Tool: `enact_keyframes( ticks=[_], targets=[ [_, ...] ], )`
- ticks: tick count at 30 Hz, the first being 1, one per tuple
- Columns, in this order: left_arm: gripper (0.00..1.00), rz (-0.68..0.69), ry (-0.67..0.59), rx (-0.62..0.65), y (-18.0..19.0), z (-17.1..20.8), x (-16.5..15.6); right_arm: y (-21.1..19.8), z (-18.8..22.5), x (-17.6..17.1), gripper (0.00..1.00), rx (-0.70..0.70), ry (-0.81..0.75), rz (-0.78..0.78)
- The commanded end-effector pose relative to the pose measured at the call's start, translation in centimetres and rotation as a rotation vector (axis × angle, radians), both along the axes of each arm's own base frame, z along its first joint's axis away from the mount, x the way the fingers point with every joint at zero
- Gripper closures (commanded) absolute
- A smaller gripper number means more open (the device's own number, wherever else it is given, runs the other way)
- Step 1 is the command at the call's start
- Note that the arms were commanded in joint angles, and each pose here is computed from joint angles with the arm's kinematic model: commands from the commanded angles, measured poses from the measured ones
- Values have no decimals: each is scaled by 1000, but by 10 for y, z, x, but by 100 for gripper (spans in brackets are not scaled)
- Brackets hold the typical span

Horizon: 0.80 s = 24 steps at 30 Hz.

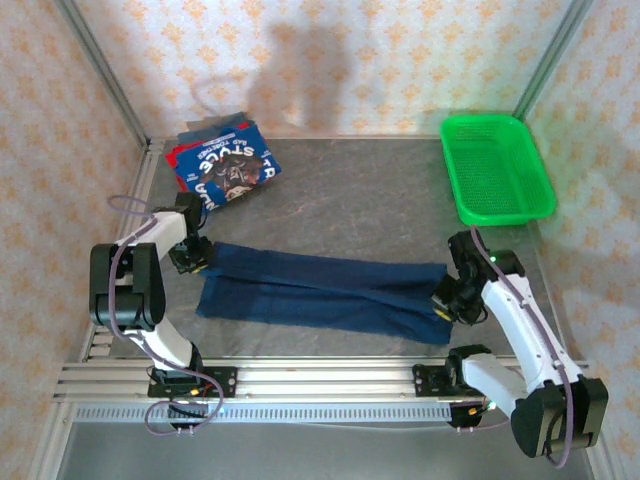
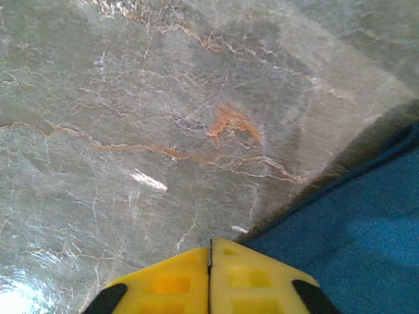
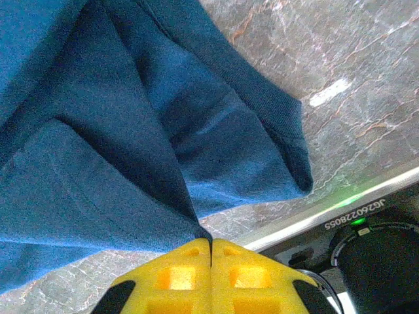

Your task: Fold and stack the t-shirts

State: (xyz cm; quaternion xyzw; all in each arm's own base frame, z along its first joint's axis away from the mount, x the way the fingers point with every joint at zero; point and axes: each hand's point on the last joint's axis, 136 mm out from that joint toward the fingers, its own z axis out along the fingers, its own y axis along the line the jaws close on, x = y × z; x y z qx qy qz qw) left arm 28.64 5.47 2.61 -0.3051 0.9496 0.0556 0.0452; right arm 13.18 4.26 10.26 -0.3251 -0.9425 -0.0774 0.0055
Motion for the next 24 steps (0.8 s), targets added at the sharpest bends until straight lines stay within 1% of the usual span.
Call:
enact_keyframes(
  ticks=[1,2,4,5,7,10,12,13,14,16,17,20,21,24],
  targets=[
    [72,53,-17,44,11,3,2,9,-6,-7,100,41,26,9],
    [64,64,-36,40,10,7,5,10,-8,-9,100,46,34,12],
    [54,78,-76,30,8,17,12,12,-11,-12,100,44,44,25],
    [49,87,-92,34,8,24,15,12,-12,-14,100,39,49,32],
    [43,93,-120,39,7,35,20,11,-16,-18,100,26,63,38],
    [41,102,-172,24,-2,48,32,13,-22,-19,100,35,72,37],
    [41,85,-199,7,-11,55,42,11,-24,-20,97,25,73,39],
    [41,72,-208,4,-16,58,46,9,-25,-19,89,12,74,38],
    [41,59,-219,-1,-22,60,50,8,-26,-19,75,4,76,38],
    [41,41,-248,-17,-31,64,57,8,-26,-18,59,2,81,33],
    [41,31,-261,-34,-37,65,60,6,-25,-16,53,-7,73,29],
    [41,-18,-290,-59,-56,68,68,5,-12,1,44,-22,-9,27],
    [41,-34,-297,-68,-63,68,70,7,-7,11,43,-12,-47,33],
    [41,-83,-327,-124,-84,66,78,29,1,43,43,89,-137,75]
  ],
)
